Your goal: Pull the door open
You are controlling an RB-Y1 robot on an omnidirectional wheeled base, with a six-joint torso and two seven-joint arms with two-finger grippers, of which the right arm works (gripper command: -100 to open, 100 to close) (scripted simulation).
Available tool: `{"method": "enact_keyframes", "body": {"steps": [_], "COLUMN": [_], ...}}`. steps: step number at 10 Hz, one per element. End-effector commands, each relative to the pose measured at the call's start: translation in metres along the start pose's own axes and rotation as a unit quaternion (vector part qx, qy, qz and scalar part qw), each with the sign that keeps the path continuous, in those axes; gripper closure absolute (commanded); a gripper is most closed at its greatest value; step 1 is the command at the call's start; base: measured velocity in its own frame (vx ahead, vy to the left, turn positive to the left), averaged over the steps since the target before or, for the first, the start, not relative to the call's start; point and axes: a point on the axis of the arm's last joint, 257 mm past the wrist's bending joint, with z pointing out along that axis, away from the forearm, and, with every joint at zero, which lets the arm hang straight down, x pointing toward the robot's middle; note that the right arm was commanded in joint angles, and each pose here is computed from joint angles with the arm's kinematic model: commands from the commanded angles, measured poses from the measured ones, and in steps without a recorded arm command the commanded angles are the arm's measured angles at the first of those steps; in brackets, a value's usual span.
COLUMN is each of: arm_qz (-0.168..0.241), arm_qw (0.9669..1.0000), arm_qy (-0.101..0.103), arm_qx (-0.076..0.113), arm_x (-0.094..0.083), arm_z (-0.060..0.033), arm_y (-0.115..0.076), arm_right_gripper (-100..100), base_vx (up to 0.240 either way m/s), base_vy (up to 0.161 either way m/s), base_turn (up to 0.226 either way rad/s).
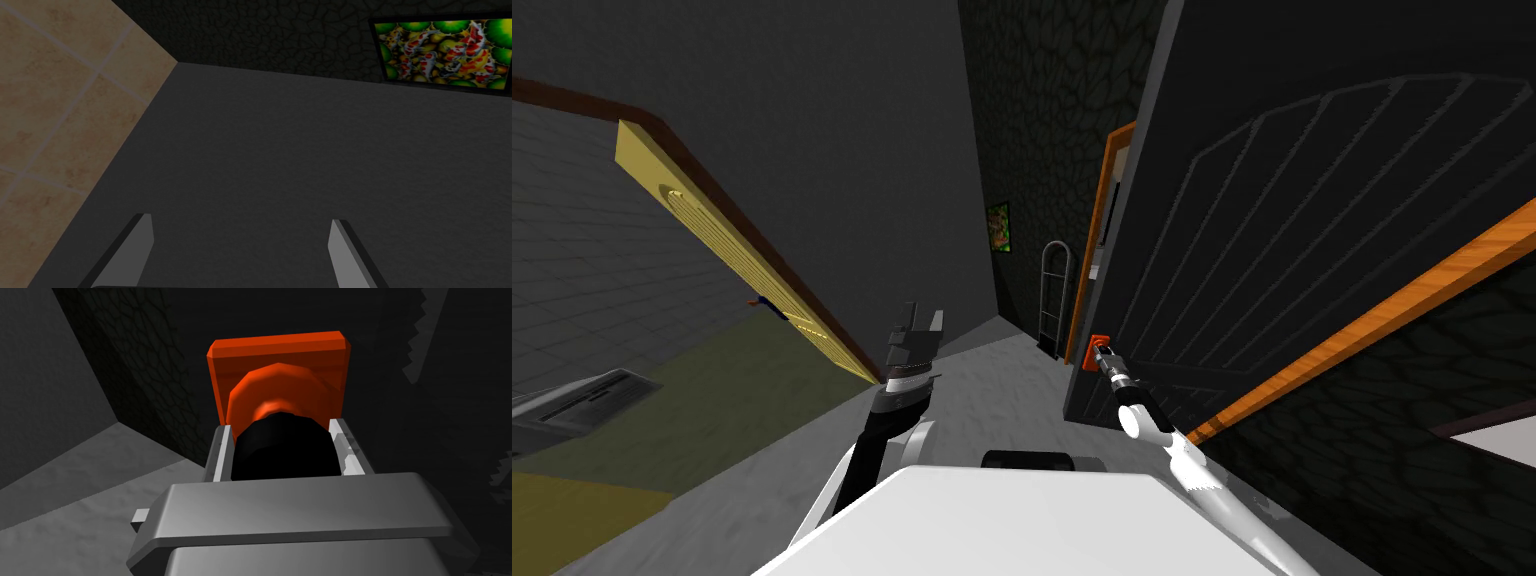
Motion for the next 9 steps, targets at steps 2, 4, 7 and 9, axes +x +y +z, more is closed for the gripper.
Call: {"method": "enact_keyframes", "body": {"steps": [2,4,7,9], "arm_qz": [-0.001,-0.001,-0.001,0.0], "arm_qw": [0.9999,0.9996,0.9989,0.9984], "arm_qy": [0.003,0.004,0.005,0.005], "arm_qx": [0.014,0.027,0.046,0.057], "arm_x": [0.002,0.003,0.005,0.005], "arm_z": [-0.0045,-0.0087,-0.0156,-0.02], "arm_y": [-0.004,-0.007,-0.012,-0.015], "arm_right_gripper": [100,100,100,100], "base_vx": [-0.202,-0.215,-0.211,-0.168], "base_vy": [-0.056,-0.084,-0.082,-0.068], "base_turn": [0.104,0.107,0.097,0.076]}}
